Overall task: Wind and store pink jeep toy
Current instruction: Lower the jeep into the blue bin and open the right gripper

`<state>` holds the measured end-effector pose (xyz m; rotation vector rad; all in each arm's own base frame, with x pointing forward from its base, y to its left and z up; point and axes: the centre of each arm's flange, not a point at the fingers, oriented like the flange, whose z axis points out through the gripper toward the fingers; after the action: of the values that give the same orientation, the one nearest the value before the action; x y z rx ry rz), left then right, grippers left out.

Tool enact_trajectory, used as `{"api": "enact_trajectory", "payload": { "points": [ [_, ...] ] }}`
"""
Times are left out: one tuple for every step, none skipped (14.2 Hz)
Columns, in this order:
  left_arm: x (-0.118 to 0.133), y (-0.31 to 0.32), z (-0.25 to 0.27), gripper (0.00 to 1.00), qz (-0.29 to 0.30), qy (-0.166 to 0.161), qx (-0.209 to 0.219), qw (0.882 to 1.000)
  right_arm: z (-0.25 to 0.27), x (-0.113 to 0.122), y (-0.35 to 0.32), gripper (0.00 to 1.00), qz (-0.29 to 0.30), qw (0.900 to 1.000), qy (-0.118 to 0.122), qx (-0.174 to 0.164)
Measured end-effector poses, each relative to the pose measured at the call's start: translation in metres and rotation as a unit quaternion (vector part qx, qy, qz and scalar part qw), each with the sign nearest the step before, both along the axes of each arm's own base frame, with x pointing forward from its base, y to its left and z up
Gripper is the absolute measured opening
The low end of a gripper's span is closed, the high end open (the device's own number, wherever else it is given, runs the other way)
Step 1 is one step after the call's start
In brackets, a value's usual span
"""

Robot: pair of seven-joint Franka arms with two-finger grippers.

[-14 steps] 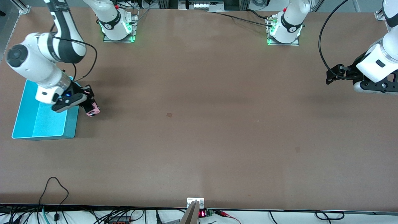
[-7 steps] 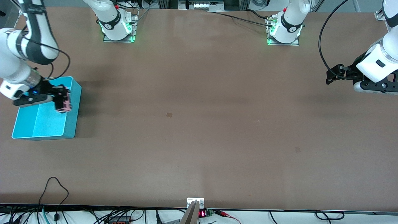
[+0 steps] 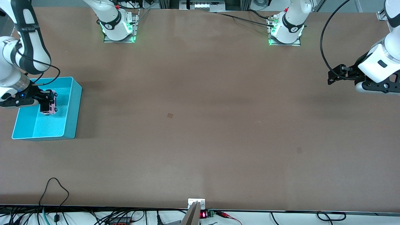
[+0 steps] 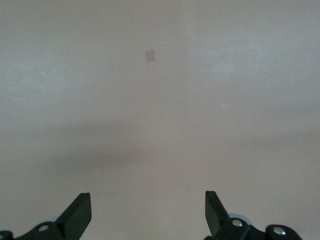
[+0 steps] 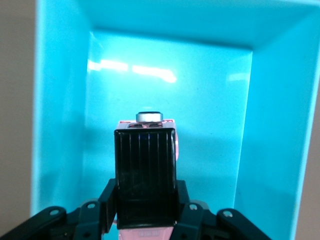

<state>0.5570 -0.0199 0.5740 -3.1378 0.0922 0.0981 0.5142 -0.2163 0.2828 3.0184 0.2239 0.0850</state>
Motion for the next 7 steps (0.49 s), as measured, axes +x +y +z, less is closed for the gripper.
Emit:
{"api": "enact_trajectory", "payload": {
  "points": [
    [0.0,0.0,0.0,1.0,0.0,0.0,0.0,1.0,-0.009,0.0,-0.002,0.5,-0.001,1.0,0.003,-0.002],
    [0.0,0.0,0.0,1.0,0.0,0.0,0.0,1.0,-0.017,0.0,-0.003,0.5,-0.003,1.0,0.006,-0.003],
    [0.0,0.0,0.0,1.0,0.0,0.0,0.0,1.0,-0.024,-0.001,-0.003,0.5,-0.005,1.0,0.01,-0.002],
    [0.0,0.0,0.0,1.0,0.0,0.0,0.0,1.0,-0.032,-0.002,-0.003,0.5,-0.007,1.0,0.015,-0.001],
    [0.0,0.0,0.0,1.0,0.0,0.0,0.0,1.0,-0.038,-0.003,-0.004,0.5,-0.008,1.0,0.02,-0.001],
    [0.0,0.0,0.0,1.0,0.0,0.0,0.0,1.0,-0.045,-0.004,-0.006,0.5,-0.01,1.0,0.023,-0.002],
    [0.0,0.0,0.0,1.0,0.0,0.0,0.0,1.0,-0.05,-0.006,-0.008,0.5,-0.011,1.0,0.027,-0.002]
  ]
}}
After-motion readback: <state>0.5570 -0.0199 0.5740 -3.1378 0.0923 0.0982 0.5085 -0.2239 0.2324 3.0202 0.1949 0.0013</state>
